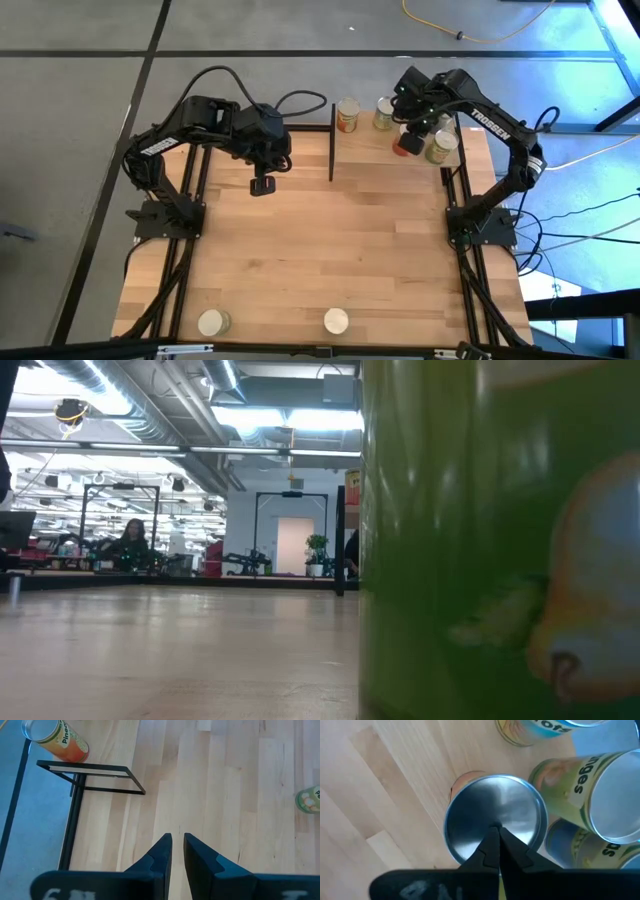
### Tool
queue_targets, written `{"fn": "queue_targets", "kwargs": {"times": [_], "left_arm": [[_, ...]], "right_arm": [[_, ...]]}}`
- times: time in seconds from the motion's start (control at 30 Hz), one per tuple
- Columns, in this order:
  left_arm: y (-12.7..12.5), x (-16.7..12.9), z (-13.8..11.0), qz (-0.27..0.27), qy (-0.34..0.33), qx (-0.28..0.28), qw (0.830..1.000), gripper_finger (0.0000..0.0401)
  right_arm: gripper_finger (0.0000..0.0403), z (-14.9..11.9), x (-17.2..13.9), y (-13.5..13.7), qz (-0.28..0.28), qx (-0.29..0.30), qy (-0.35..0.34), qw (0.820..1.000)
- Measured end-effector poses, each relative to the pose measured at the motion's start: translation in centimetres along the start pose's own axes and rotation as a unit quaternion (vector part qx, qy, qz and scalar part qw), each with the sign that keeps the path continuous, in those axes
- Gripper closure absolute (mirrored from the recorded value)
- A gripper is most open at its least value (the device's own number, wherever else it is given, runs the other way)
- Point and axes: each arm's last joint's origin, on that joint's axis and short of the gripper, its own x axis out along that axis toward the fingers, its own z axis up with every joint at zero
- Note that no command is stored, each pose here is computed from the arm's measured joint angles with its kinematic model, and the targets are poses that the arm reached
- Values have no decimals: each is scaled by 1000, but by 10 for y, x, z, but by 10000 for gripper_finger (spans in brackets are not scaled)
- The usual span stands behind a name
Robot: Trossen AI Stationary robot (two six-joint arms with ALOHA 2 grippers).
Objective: Pick and place cans onto a shelf
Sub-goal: Put the canned pineapple on the shelf
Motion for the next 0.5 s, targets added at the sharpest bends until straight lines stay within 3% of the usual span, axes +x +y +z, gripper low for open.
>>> {"fn": "queue_targets", "kwargs": {"times": [0.5], "left_arm": [[0, 0, 0, 0, 0, 0, 1000, 360]], "right_arm": [[402, -2, 0, 0, 3, -2, 12, 1000]]}}
